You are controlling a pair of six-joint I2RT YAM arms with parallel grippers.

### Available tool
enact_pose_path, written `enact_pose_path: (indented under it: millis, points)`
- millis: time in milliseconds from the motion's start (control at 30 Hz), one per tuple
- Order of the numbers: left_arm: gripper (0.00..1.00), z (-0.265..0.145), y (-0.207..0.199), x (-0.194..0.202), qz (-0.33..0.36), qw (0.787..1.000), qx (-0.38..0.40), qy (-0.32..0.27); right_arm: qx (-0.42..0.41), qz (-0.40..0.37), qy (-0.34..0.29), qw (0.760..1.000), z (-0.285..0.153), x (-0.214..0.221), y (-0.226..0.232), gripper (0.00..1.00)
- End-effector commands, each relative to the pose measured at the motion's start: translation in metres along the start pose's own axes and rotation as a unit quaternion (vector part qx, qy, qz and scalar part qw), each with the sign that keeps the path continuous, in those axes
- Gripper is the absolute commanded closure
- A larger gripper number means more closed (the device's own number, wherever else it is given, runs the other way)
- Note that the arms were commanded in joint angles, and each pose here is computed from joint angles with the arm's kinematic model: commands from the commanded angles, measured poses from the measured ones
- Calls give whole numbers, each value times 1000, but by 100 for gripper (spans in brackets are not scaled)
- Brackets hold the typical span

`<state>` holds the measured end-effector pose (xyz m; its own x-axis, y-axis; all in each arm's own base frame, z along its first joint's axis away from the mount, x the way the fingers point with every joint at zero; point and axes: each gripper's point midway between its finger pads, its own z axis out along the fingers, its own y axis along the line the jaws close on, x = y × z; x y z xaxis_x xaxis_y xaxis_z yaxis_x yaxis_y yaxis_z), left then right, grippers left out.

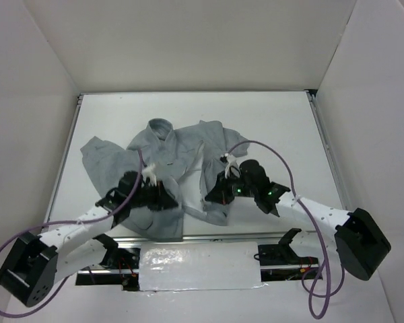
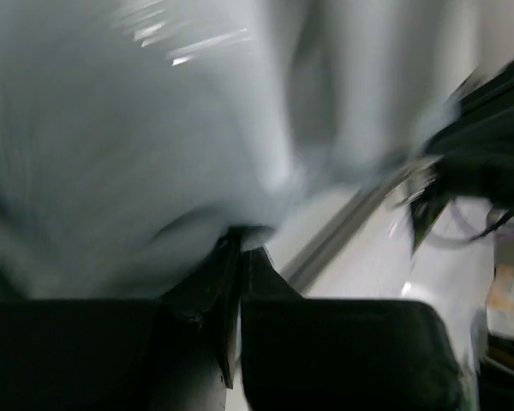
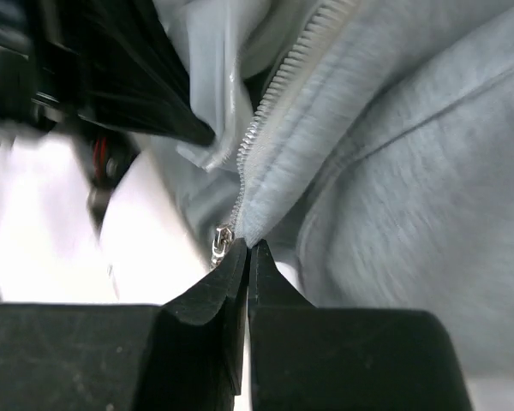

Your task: Zip up the jacket

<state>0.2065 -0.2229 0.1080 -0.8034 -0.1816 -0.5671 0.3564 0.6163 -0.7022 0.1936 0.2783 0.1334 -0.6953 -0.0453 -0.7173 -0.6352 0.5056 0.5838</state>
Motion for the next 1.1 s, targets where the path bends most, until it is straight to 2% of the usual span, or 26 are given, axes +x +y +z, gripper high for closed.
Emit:
enact_pose_path:
  millis: [0, 33, 100, 200, 233, 333, 400, 467, 633, 767, 833, 1067]
  points:
    - [100, -13, -41, -9, 16, 997, 39, -72, -83, -47, -32, 995, -9, -12, 54, 100]
    - [100, -20, -47, 7, 20, 997, 42, -62, -81, -43, -15, 996, -10, 0, 53, 100]
    - [100, -29, -54, 12, 21, 996, 51, -70, -111, -54, -1, 992, -14, 16, 69, 100]
    - [100, -34, -59, 37, 12, 996, 85, -31, -132, -45, 14, 990, -15, 40, 80, 100]
    - [100, -33, -63, 42, 0, 995, 101, -28, -136, -37, 34, 989, -14, 61, 83, 100]
    - [100, -26, -55, 69, -14, 995, 100, -2, -132, -8, 62, 989, -3, 90, 86, 100]
    - [100, -22, -54, 74, -14, 995, 101, -11, -106, 1, 76, 991, 7, 106, 79, 100]
    - [100, -21, -52, 80, -24, 993, 111, -16, -51, 15, 60, 997, 15, 111, 62, 100]
    - [100, -20, -60, 69, -29, 990, 130, -48, -12, 80, -19, 997, 19, 102, 41, 100]
    - [100, -21, -51, 70, -54, 988, 124, -73, 14, 162, -99, 982, 12, 89, 32, 100]
    - [100, -21, -38, 77, -78, 986, 123, -87, 23, 182, -117, 976, 10, 84, 32, 100]
    - [100, -24, -25, 76, -104, 978, 121, -134, -4, 200, -84, 976, 25, 82, 61, 100]
